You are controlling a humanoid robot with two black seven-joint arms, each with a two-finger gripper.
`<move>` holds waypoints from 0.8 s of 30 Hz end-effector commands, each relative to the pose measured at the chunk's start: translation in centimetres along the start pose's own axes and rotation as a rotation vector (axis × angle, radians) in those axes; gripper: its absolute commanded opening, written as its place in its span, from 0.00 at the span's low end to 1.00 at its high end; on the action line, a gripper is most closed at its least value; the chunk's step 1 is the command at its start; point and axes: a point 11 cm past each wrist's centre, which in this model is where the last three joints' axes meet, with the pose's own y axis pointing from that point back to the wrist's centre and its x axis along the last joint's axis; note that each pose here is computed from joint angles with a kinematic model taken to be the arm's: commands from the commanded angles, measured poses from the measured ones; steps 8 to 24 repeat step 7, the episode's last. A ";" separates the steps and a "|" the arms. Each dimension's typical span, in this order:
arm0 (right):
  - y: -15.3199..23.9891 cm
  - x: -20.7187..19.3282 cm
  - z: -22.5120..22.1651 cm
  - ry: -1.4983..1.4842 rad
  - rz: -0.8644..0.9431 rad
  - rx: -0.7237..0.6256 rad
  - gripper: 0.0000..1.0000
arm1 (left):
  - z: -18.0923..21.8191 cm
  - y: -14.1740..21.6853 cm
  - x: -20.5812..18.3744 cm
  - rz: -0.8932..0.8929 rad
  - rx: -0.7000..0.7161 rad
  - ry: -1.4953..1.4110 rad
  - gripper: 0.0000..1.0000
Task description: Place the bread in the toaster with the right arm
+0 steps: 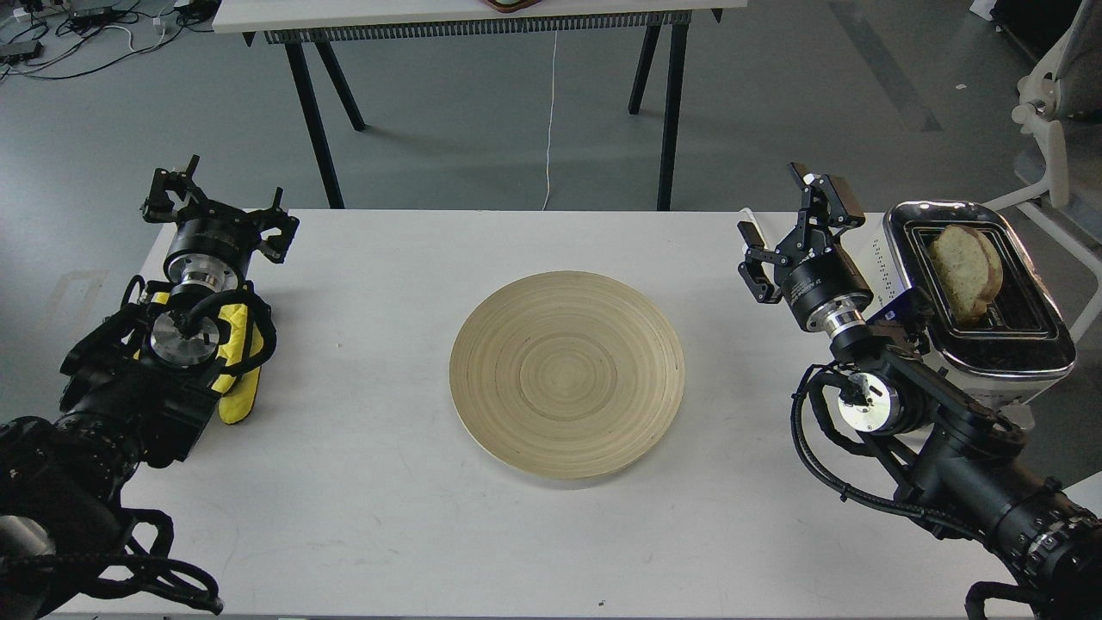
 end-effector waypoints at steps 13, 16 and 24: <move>0.1 0.7 -0.2 -0.106 0.060 0.026 0.97 | 0.0 0.0 0.0 0.000 -0.001 0.000 1.00; 0.1 0.7 -0.2 -0.106 0.060 0.026 0.97 | 0.0 0.0 0.0 0.000 -0.001 0.000 1.00; 0.1 0.7 -0.2 -0.106 0.060 0.026 0.97 | 0.0 0.0 0.0 0.000 -0.001 0.000 1.00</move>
